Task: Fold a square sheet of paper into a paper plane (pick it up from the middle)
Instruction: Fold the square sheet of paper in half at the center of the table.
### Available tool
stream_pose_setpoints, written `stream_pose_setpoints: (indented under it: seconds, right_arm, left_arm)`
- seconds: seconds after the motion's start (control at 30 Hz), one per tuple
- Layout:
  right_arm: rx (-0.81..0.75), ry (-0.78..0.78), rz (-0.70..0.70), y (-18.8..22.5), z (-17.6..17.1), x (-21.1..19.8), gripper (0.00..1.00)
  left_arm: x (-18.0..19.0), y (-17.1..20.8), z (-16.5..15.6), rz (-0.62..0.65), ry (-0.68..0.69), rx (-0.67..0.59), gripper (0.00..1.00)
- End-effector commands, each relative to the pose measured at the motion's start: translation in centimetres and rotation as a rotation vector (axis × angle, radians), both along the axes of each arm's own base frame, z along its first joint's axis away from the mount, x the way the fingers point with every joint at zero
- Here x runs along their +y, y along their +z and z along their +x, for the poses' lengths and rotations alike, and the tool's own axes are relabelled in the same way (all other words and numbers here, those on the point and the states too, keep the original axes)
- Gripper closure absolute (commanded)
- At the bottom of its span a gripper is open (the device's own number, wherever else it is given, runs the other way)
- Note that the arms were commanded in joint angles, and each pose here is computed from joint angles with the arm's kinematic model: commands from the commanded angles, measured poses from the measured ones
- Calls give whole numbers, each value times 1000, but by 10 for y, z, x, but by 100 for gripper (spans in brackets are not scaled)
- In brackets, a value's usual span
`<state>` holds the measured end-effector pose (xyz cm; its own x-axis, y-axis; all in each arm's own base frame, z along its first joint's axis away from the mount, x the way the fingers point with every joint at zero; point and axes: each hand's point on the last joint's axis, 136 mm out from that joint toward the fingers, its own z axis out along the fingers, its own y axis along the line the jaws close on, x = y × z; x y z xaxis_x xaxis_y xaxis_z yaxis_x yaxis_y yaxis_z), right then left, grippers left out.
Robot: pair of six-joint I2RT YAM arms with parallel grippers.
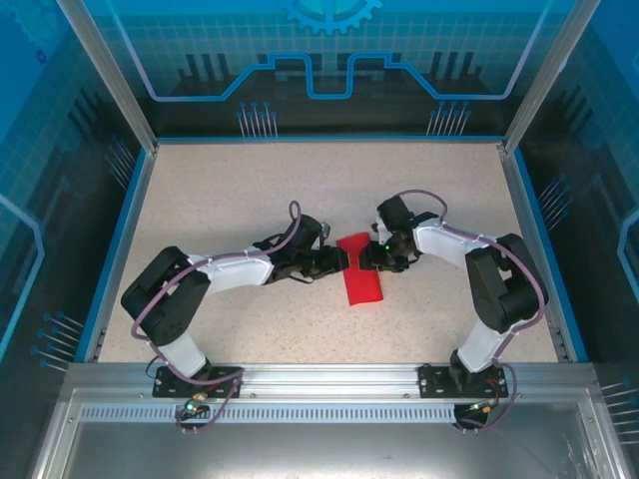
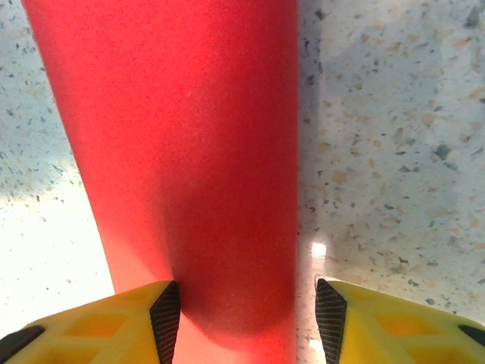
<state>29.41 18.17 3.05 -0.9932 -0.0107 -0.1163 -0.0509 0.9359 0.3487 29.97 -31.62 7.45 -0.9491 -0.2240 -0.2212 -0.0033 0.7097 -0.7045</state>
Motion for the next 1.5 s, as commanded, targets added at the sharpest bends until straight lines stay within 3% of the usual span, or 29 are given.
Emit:
stream_pose_setpoints:
  seconds: [0.0, 0.37, 0.63, 1.1, 1.47]
  right_arm:
    - [38, -41, -39, -11, -2, -13, 47]
    - [56, -89, -106, -19, -3, -29, 46]
    - [89, -33, -76, -27, -8, -22, 43]
    - [124, 22, -179, -48, -21, -32, 40]
    - [139, 33, -230, -57, -23, -35, 38]
  left_arm:
    - [-6, -2, 10, 13, 22, -15, 61]
    - [-19, -5, 20, 25, 1, -37, 64]
    - [-6, -12, 24, 80, 63, -43, 66]
    - [16, -12, 24, 151, 122, -53, 65]
    - [20, -11, 25, 131, 126, -35, 65]
